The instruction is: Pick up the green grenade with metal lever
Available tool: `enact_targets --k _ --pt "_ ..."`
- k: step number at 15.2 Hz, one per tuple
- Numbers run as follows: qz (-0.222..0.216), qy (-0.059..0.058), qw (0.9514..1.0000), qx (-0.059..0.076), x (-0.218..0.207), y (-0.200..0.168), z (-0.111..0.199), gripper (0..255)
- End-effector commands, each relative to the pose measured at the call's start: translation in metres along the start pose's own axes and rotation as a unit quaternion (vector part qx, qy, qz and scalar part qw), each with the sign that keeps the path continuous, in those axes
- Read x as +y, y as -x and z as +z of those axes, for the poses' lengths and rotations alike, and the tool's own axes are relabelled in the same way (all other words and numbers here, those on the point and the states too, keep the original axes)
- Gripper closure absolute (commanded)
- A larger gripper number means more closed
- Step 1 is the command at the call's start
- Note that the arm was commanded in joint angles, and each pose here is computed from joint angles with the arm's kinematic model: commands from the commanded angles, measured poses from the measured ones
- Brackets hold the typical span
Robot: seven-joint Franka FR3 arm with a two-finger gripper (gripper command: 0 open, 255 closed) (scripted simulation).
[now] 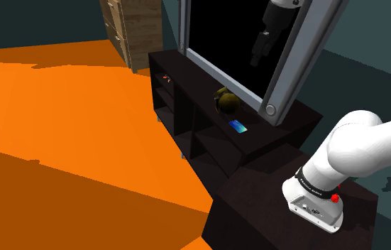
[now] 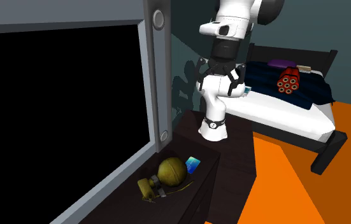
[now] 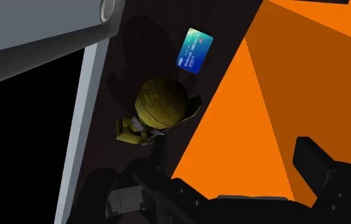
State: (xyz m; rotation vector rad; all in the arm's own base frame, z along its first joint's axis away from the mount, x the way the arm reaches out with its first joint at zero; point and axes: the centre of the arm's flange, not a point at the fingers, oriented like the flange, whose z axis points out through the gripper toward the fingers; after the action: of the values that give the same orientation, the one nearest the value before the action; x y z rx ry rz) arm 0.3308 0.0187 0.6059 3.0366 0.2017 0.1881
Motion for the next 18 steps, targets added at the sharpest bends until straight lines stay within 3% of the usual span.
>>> enact_targets --k 1,5,9,13,18 --pt "0.0 0.0 1.0 0.0 0.0 0.0 0.0 0" --pt "0.056 -0.035 0.9978 -0.009 0.033 -0.029 0.04 0" --pt "0.111 -0.069 0.9913 -0.018 0.066 -0.054 0.083 0" --pt "0.166 -0.103 0.9804 -0.028 0.098 -0.075 0.128 0" --pt "0.233 -0.145 0.9608 -0.039 0.137 -0.094 0.189 0"
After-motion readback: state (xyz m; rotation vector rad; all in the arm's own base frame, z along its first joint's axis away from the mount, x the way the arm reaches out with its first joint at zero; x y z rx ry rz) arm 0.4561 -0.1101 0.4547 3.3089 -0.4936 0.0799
